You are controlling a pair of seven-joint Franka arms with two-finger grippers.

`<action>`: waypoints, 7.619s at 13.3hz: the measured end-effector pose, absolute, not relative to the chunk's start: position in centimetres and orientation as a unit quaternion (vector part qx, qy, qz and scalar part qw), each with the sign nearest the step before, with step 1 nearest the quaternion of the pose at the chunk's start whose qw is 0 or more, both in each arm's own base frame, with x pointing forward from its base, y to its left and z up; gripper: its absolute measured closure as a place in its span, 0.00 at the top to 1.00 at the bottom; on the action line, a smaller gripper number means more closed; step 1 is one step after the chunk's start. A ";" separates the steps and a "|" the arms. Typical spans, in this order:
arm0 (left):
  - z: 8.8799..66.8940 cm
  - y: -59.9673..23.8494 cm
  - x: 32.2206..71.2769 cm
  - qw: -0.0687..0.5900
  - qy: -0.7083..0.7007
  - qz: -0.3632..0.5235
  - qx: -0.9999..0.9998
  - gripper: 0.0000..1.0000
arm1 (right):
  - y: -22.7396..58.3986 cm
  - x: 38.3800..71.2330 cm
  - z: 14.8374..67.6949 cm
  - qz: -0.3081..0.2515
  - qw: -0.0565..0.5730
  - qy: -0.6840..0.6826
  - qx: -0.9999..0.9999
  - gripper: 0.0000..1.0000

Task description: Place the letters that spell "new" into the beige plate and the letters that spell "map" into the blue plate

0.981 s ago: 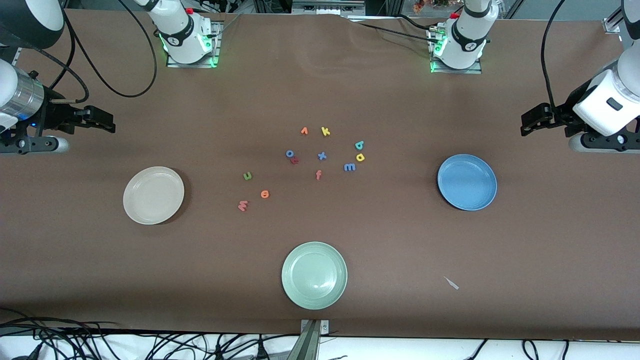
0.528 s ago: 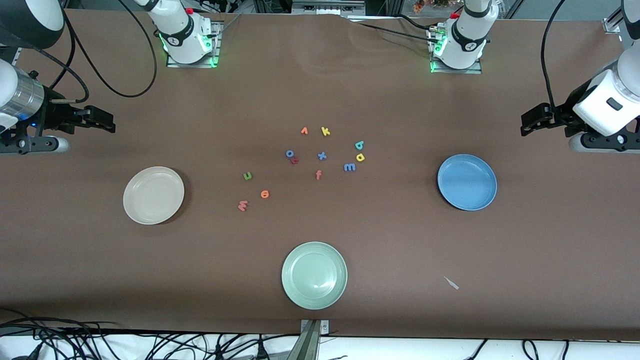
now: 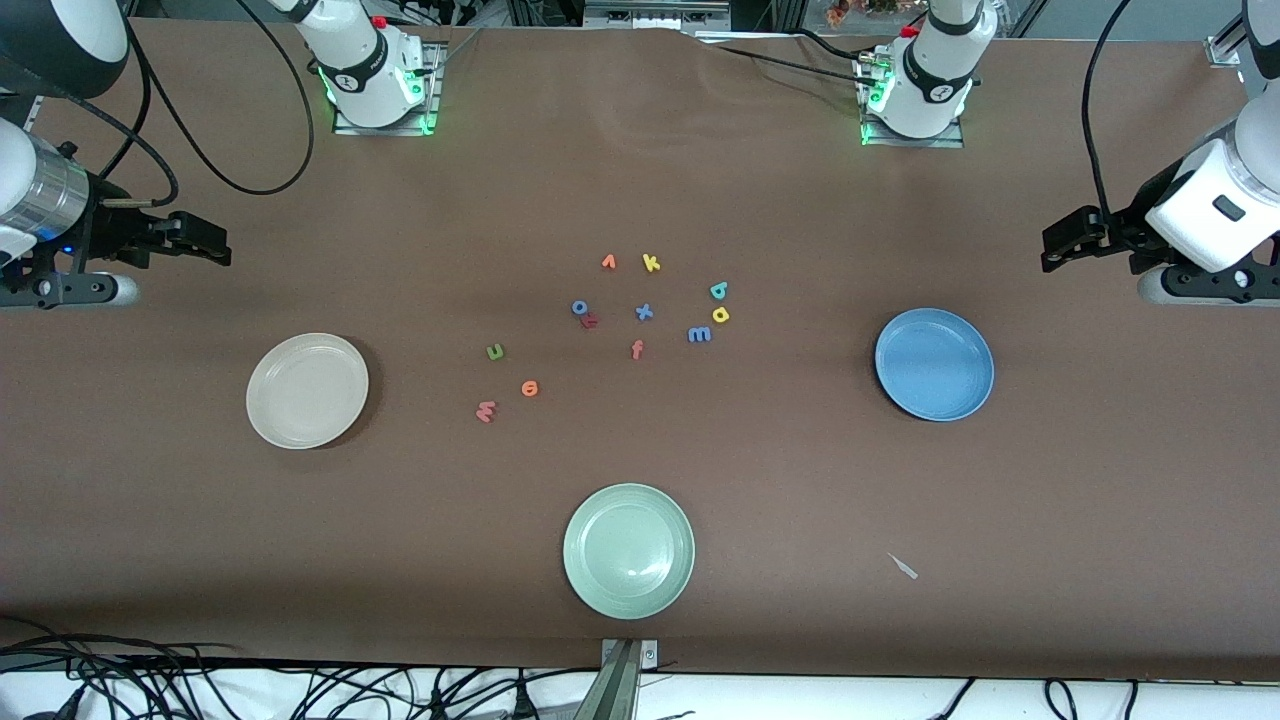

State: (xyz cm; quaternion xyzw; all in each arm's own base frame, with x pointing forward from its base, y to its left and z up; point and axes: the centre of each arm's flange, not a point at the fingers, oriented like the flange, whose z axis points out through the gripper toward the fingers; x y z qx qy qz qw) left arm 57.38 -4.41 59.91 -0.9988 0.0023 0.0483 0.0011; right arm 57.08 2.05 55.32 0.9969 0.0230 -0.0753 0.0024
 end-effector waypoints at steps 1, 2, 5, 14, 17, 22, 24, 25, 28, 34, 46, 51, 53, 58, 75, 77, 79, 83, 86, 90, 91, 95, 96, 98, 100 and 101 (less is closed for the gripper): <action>59.9 -4.4 57.4 0.001 0.002 0.048 -0.999 1.00 | 2.0 57.1 55.3 -0.075 0.002 0.023 0.997 1.00; 59.9 -4.4 57.4 0.001 0.002 0.048 -0.999 1.00 | 2.0 57.1 55.3 -0.075 0.002 0.023 0.997 1.00; 59.9 -4.4 57.4 0.001 0.002 0.048 -0.999 1.00 | 2.0 57.1 55.2 -0.076 0.002 0.023 0.997 1.00; 59.9 -4.5 57.4 0.001 0.003 0.048 -0.999 1.00 | 2.0 57.1 55.1 -0.080 0.002 0.023 0.997 1.00; 59.9 -4.5 57.4 0.001 0.003 0.048 -0.999 1.00 | 2.0 57.1 55.0 -0.080 0.002 0.025 0.996 1.00; 59.9 -4.5 57.4 0.001 0.003 0.048 -0.999 1.00 | 2.0 57.3 54.4 -0.085 0.000 0.048 0.995 1.00; 59.9 -4.5 57.4 0.001 0.003 0.048 -0.999 1.00 | 2.1 57.5 53.9 -0.090 -0.001 0.051 0.995 1.00; 59.9 -4.5 57.4 0.001 0.004 0.048 -0.999 1.00 | 2.3 57.6 53.5 -0.094 -0.001 0.053 0.994 1.00; 59.9 -4.5 57.4 0.001 0.004 0.048 -0.999 1.00 | 2.7 58.0 52.3 -0.104 -0.002 0.057 0.993 1.00; 59.9 -4.6 57.4 0.001 0.004 0.048 -0.999 1.00 | 4.5 58.3 51.1 -0.114 0.000 0.046 0.992 1.00; 60.1 -4.7 57.4 0.001 0.005 0.046 -0.999 1.00 | 17.5 61.0 40.9 -0.103 0.010 -0.041 0.994 1.00; 60.1 -4.5 57.4 0.001 0.003 0.046 -0.999 1.00 | 19.9 62.7 34.4 -0.089 0.003 -0.096 0.991 1.00; 60.0 -4.3 57.1 0.002 0.002 0.056 -0.998 1.00 | 21.1 63.0 32.4 -0.083 0.002 -0.118 0.990 1.00; 60.0 -4.8 56.5 0.004 0.007 0.075 -0.997 1.00 | 24.0 63.2 27.8 -0.067 -0.002 -0.166 0.984 1.00; 48.4 -12.6 59.8 -0.020 0.130 0.164 -0.978 1.00 | 26.1 63.2 18.3 -0.047 -0.015 -0.175 0.983 1.00; 44.4 -16.7 60.3 -0.024 0.179 0.178 -0.967 1.00 | 26.1 63.2 18.2 -0.048 -0.015 -0.175 0.983 0.96; 41.3 -21.2 60.3 -0.026 0.222 0.175 -0.959 1.00 | 26.0 63.1 18.1 -0.049 -0.014 -0.176 0.983 0.88; 35.5 -31.4 59.1 -0.035 0.321 0.133 -0.937 1.00 | 25.9 63.0 17.3 -0.054 -0.012 -0.181 0.982 0.74; 31.2 -34.2 58.7 -0.052 0.396 0.119 -0.909 1.00 | 26.0 63.2 17.5 -0.053 -0.014 -0.183 0.982 0.59; 25.9 -36.6 55.9 -0.067 0.452 0.105 -0.883 1.00 | 25.9 63.3 17.8 -0.052 -0.015 -0.184 0.981 0.30; 24.5 -37.4 54.9 -0.068 0.460 0.095 -0.880 1.00 | 25.9 63.3 17.8 -0.052 -0.015 -0.184 0.981 0.30; 19.6 -40.0 51.1 -0.029 0.526 0.060 -0.848 1.00 | 25.9 63.3 17.8 -0.052 -0.015 -0.184 0.981 0.26; 19.0 -40.6 50.4 -0.017 0.543 0.059 -0.838 1.00 | 25.9 63.3 17.8 -0.052 -0.015 -0.184 0.981 0.26; 18.6 -41.6 49.7 -0.008 0.559 0.056 -0.827 1.00 | 25.9 63.3 17.8 -0.052 -0.015 -0.184 0.981 0.26; 18.3 -42.3 49.3 -0.004 0.573 0.045 -0.818 1.00 | 26.0 63.7 18.2 -0.046 -0.018 -0.183 0.982 0.26; 17.9 -42.6 49.2 0.005 0.585 0.038 -0.810 1.00 | 26.0 64.0 18.5 -0.044 -0.018 -0.182 0.982 0.26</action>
